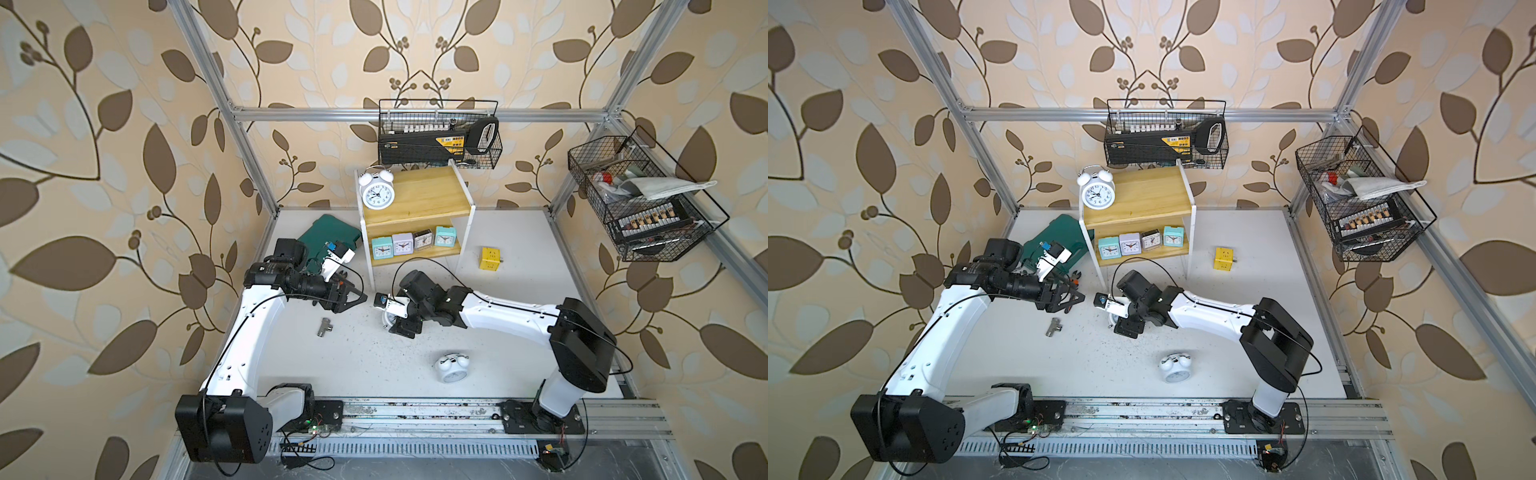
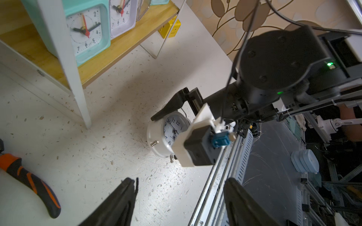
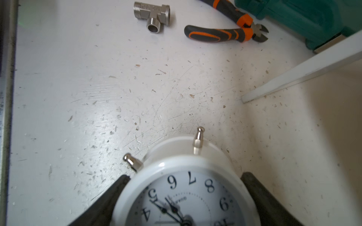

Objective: Place the alarm clocks on the shelf by style
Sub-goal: Pick up the alarm from the center of the board.

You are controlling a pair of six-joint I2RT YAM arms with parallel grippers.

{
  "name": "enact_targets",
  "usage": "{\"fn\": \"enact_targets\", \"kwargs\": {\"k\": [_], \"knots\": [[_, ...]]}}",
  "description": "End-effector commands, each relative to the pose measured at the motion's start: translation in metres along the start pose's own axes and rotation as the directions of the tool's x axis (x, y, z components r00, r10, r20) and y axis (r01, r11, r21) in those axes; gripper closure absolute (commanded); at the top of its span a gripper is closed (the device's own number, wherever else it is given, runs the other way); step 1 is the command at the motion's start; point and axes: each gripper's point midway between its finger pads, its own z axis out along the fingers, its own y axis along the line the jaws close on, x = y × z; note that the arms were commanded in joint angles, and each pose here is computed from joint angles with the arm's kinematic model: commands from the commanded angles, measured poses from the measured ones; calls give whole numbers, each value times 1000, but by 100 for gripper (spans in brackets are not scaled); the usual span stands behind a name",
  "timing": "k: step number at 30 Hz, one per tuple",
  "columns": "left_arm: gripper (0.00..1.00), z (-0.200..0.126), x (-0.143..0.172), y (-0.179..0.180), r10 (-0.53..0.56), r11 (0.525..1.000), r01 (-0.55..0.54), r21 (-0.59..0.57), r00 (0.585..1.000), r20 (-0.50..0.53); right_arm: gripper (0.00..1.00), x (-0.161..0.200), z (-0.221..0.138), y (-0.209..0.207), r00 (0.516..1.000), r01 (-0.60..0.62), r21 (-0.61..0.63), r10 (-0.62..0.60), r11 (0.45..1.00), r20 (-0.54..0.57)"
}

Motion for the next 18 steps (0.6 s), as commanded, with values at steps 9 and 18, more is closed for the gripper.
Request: {"fn": "enact_targets", "kwargs": {"k": [9,18], "knots": [[23,11,-4,11,-271,960,275,57,960,-76,44,-49,-29,26,968,224,63,-230,972,101],[23,31,17,2,-280,949,300,93,942,-184,43,-72,-39,19,953,258,116,-273,959,130]]}}
